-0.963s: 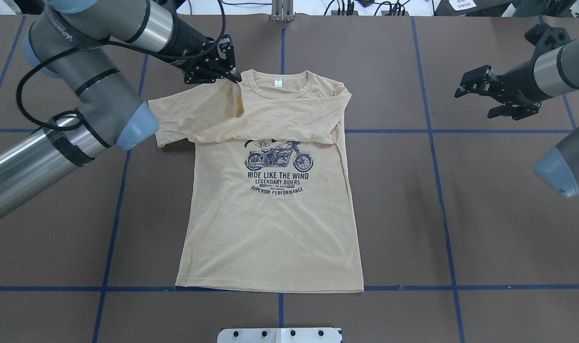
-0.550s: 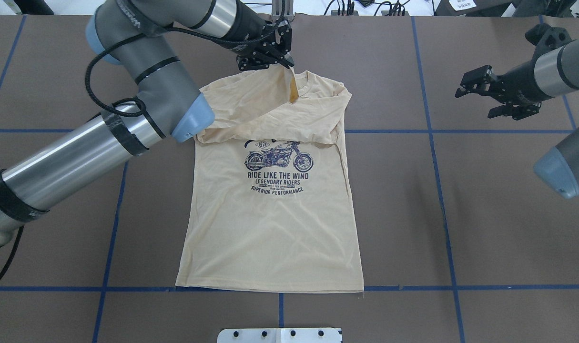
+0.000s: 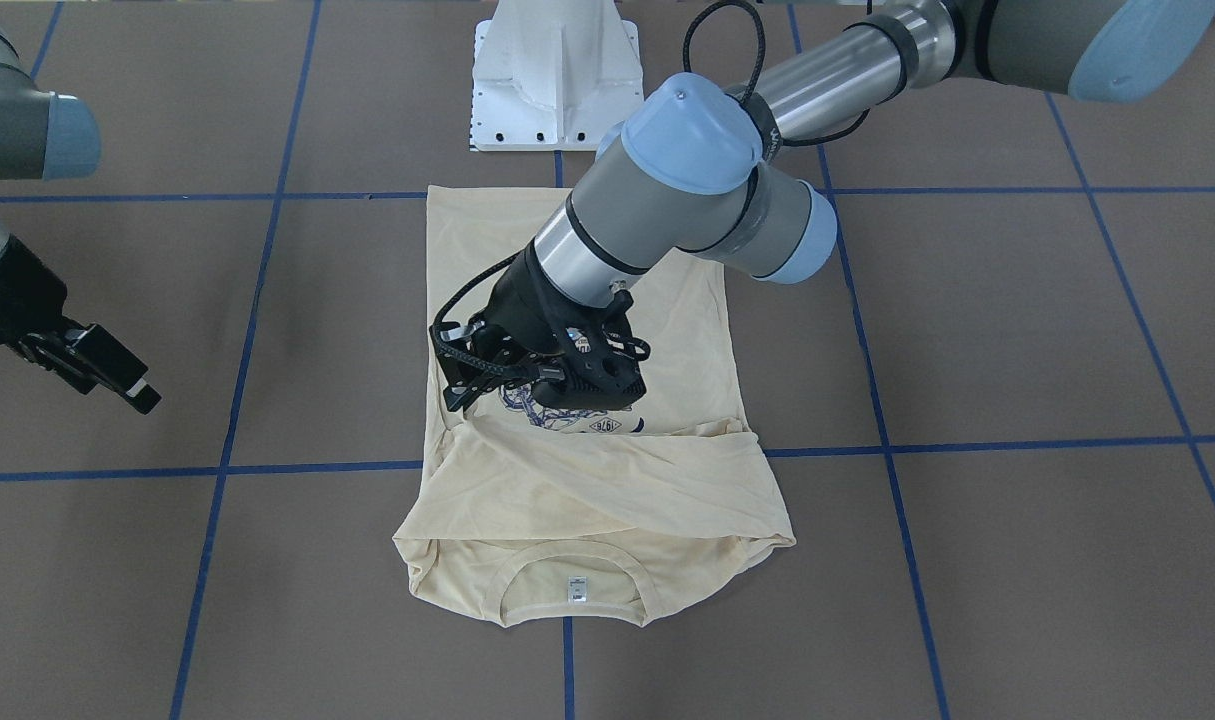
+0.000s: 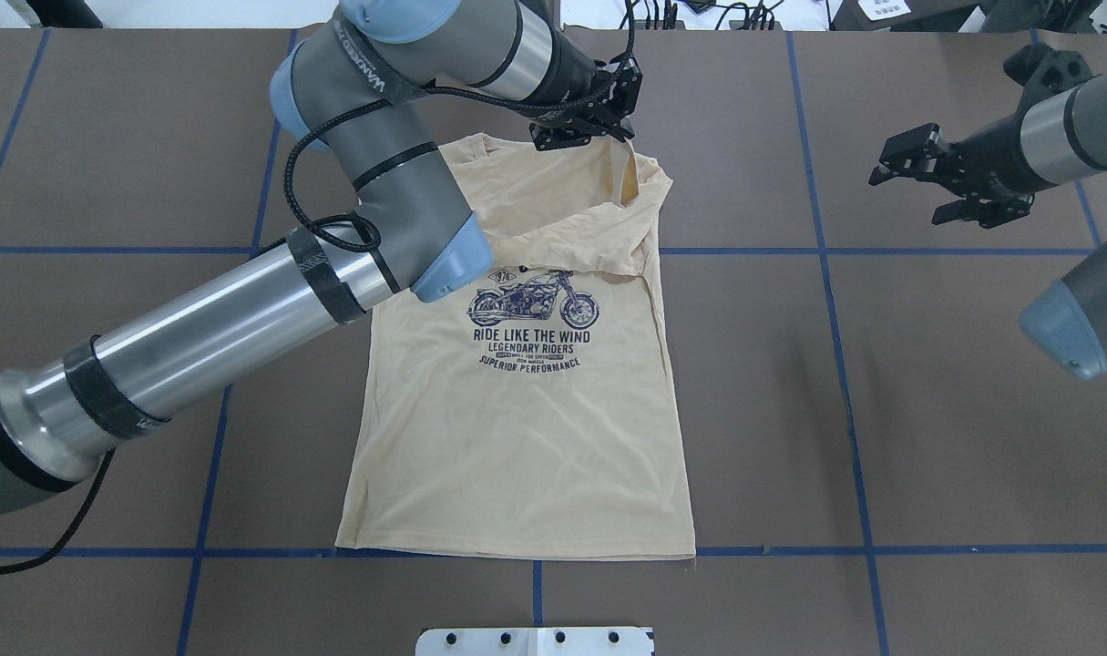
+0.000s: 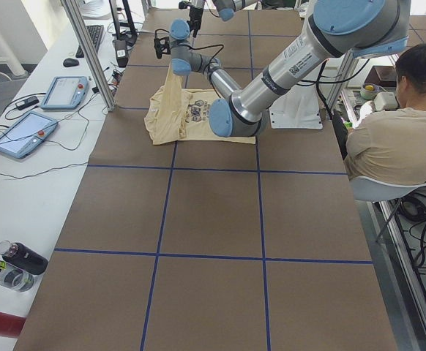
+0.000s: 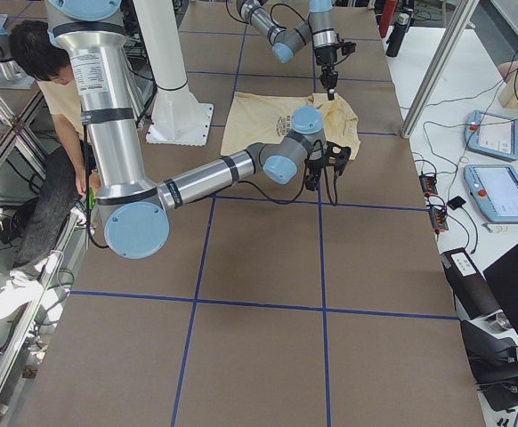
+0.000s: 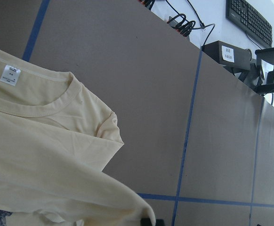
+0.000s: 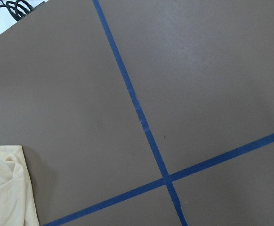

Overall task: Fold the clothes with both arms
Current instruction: 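Lay the sleeve on the shirt and open the left gripper, then move the left gripper to the shirt side while the right reaches the hem, then grasp the hem corner nearest the right gripper with the right gripper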

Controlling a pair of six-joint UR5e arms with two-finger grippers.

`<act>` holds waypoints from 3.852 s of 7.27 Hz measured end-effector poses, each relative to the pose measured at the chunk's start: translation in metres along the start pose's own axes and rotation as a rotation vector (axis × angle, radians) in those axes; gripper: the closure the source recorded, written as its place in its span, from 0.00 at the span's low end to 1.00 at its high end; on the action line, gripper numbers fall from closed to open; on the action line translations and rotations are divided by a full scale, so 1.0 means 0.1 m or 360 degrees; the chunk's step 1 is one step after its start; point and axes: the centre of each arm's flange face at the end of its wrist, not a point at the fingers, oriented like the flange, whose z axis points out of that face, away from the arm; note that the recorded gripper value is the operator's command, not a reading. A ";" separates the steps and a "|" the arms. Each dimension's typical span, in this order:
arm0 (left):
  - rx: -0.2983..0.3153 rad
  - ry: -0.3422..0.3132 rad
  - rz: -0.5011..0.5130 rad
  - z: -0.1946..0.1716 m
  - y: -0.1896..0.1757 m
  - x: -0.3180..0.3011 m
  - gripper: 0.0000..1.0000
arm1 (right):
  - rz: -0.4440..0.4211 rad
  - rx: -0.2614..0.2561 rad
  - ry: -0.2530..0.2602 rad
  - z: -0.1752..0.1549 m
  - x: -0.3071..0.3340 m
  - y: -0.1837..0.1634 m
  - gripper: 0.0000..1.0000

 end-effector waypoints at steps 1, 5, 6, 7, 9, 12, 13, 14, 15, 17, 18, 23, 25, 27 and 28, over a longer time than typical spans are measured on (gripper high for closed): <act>0.0018 -0.0013 -0.0001 0.13 0.08 -0.04 1.00 | -0.0001 0.0000 -0.0001 0.00 0.00 0.00 0.01; 0.0096 -0.0009 0.0013 0.49 0.31 -0.16 0.44 | 0.0004 -0.0011 0.0007 0.03 -0.02 0.01 0.01; 0.0108 0.0006 0.0020 0.56 0.34 -0.18 0.23 | 0.0006 -0.0014 0.0007 0.04 -0.03 0.01 0.01; 0.0113 0.0018 0.0025 0.59 0.35 -0.19 0.23 | 0.0013 -0.0015 0.0005 0.04 -0.03 0.01 0.01; 0.0114 0.0033 0.0031 0.59 0.35 -0.17 0.23 | 0.0023 -0.0024 -0.0003 0.06 -0.09 0.06 0.00; 0.0088 0.0062 0.0062 0.29 0.39 -0.54 0.23 | 0.0211 0.0000 -0.0077 0.51 -0.92 0.98 0.00; 0.0045 0.0056 0.0093 0.04 0.38 -0.88 0.23 | 0.0254 -0.0002 -0.0107 0.63 -1.12 1.46 0.00; 0.0017 0.0043 0.0136 -0.22 0.32 -1.19 0.23 | 0.0326 -0.0028 -0.0120 0.68 -1.22 1.91 0.01; 0.0006 0.0025 0.0186 -0.50 0.28 -1.55 0.23 | 0.0399 -0.0046 -0.0099 0.69 -1.29 2.40 0.01; -0.0005 -0.0007 0.0289 -1.06 0.32 -2.16 0.23 | 0.0390 -0.0021 0.0026 0.60 -1.30 3.54 0.02; -0.0013 -0.0028 0.0303 -1.22 0.33 -2.35 0.22 | 0.0369 -0.0030 0.0084 0.57 -1.25 3.95 0.04; 0.0010 -0.0062 0.0301 -1.35 0.30 -2.54 0.16 | 0.0427 0.0000 0.0272 0.90 -0.87 4.43 0.20; 0.0014 -0.0070 0.0295 -1.32 0.30 -2.56 0.16 | 0.0427 -0.0008 0.0295 0.93 -0.83 4.45 0.30; 0.0022 -0.0075 0.0294 -1.31 0.29 -2.58 0.16 | 0.0427 -0.0009 0.0302 0.94 -0.82 4.45 0.35; 0.0024 -0.0077 0.0293 -1.30 0.29 -2.58 0.16 | 0.0426 -0.0009 0.0303 0.94 -0.81 4.45 0.46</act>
